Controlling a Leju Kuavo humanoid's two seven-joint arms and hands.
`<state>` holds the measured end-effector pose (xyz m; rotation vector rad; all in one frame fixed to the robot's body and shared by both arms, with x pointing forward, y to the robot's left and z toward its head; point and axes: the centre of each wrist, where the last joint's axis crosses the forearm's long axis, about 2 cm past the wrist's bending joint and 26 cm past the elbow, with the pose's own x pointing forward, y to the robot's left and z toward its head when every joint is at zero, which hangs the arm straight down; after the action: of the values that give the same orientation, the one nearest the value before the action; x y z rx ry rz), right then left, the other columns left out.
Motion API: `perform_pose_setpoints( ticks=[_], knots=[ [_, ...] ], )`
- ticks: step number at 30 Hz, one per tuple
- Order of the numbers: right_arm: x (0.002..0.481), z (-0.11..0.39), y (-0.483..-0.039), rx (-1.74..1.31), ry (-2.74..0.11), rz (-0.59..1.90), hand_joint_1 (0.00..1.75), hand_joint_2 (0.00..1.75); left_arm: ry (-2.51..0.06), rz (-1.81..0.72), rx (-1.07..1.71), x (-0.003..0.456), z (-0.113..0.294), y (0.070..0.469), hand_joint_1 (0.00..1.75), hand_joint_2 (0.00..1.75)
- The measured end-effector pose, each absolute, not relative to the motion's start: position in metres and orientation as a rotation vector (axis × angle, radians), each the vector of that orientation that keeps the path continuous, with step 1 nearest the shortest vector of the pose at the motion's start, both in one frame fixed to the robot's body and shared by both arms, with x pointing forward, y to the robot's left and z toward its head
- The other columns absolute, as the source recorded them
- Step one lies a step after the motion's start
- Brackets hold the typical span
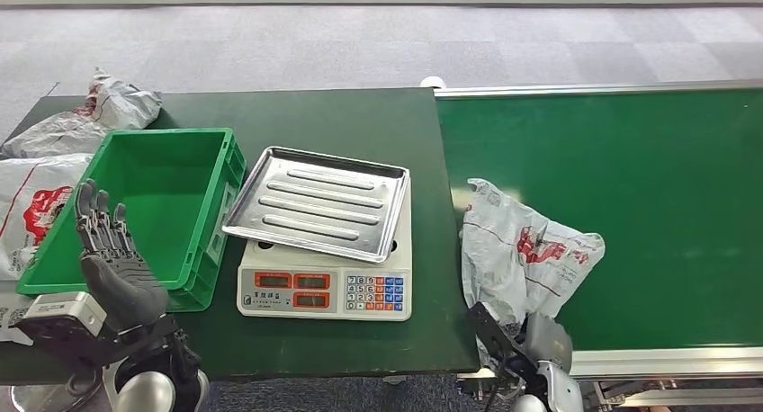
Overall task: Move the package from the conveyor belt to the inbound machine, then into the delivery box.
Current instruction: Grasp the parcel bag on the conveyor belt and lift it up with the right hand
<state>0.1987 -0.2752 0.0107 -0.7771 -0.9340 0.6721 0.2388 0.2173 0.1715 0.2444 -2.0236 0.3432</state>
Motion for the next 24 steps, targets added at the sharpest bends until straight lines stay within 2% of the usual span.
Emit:
perform_pose_setpoints(
  ticks=[10,19,24],
  knots=[
    [0.201,0.098,-0.287,-1.311,-1.294,0.608,1.75,1.75,-2.041,0.362,0.246,0.228,0.166,0.216,0.0,0.0],
    [0.206,0.128,-0.287,-1.469,-1.427,0.63,1.75,1.75,-2.041,0.379,0.234,0.228,0.166,0.215,0.0,0.0],
    [0.224,0.144,-0.281,-1.539,-1.535,0.657,1.75,1.75,-2.041,0.389,0.219,0.23,0.165,0.214,0.0,0.0]
  ],
)
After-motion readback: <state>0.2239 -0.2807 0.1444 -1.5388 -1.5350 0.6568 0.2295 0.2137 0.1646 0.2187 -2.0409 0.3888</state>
